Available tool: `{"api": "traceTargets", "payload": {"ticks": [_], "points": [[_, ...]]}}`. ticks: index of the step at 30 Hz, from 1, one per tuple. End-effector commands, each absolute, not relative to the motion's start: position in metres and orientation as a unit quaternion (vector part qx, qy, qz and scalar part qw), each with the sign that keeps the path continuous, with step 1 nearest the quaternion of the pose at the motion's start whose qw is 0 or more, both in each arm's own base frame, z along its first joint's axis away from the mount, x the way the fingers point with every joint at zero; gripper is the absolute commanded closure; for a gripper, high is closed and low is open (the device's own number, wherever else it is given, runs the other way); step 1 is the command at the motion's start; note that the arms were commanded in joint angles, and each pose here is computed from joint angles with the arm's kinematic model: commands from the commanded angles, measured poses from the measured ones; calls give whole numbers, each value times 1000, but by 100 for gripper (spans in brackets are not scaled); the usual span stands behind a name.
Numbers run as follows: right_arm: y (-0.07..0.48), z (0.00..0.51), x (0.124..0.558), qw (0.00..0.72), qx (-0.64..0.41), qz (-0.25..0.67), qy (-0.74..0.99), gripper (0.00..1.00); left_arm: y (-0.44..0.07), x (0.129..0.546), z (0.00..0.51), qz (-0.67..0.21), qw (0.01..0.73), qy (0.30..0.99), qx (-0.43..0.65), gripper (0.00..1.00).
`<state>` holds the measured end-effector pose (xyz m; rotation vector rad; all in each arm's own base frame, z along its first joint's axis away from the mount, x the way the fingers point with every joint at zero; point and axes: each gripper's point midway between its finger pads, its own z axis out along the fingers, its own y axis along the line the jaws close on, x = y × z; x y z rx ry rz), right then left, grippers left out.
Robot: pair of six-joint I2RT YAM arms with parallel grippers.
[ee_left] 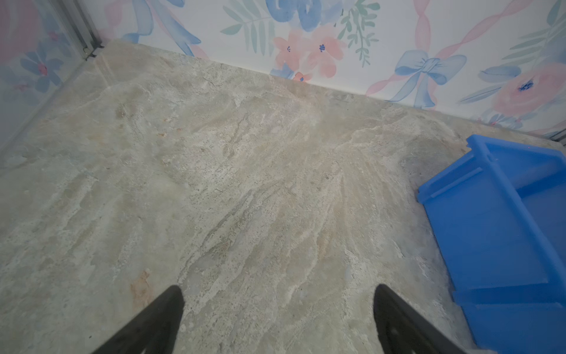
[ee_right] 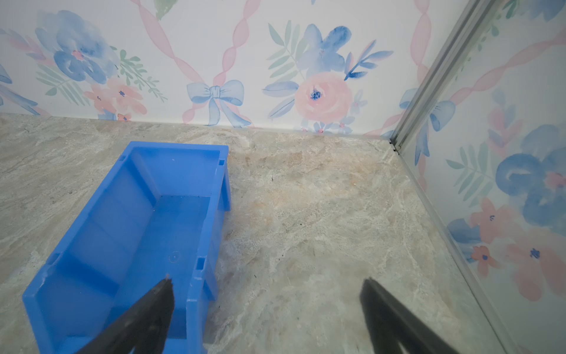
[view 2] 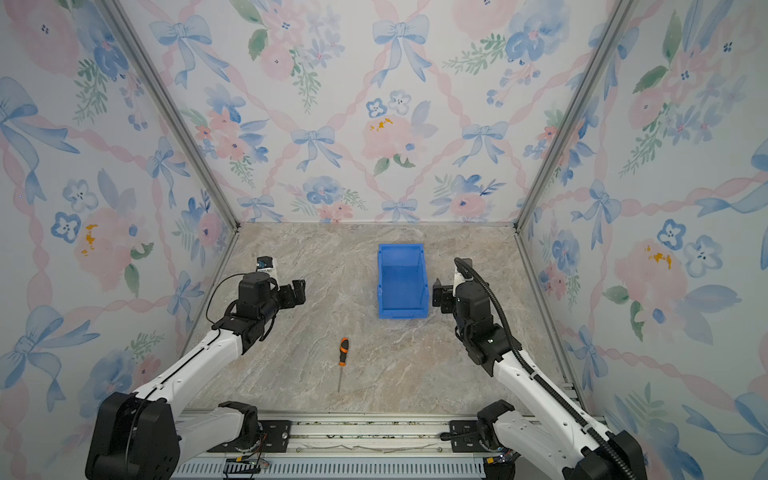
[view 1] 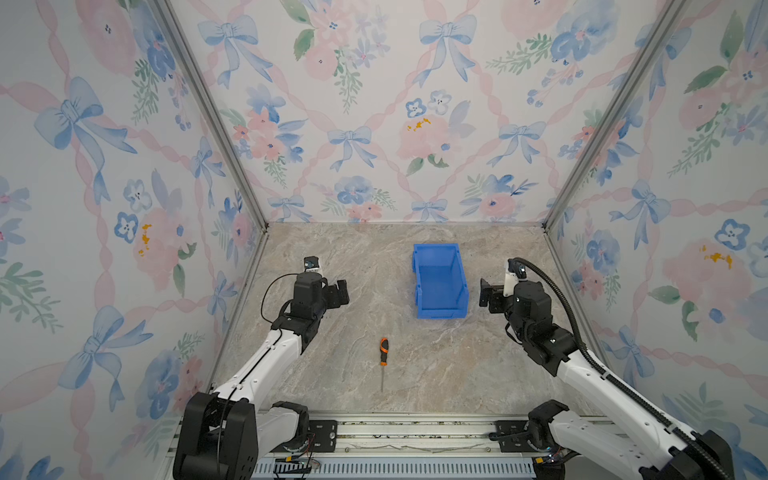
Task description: Put the screwdriver in the bin
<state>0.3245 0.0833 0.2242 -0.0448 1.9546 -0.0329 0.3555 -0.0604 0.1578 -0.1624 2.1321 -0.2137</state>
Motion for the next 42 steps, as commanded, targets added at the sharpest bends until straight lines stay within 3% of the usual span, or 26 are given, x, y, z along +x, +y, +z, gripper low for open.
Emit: {"api": "traceTargets", "payload": {"ticks": [1, 9, 25, 36, 42], "points": [[71, 206, 303, 498, 9, -38, 867, 3, -71, 334, 153, -113, 442, 886, -82, 3], [84, 195, 275, 427, -13, -11, 904, 3, -109, 300, 144, -150, 370, 914, -73, 3], [95, 186, 238, 392, -53, 43, 918, 3, -177, 244, 97, -135, 275, 951, -47, 3], [101, 183, 238, 386, -89, 44, 917, 3, -212, 244, 65, -82, 235, 968, 26, 8], [104, 179, 239, 382, -83, 50, 919, 3, -221, 240, 51, -59, 215, 974, 47, 16]]}}
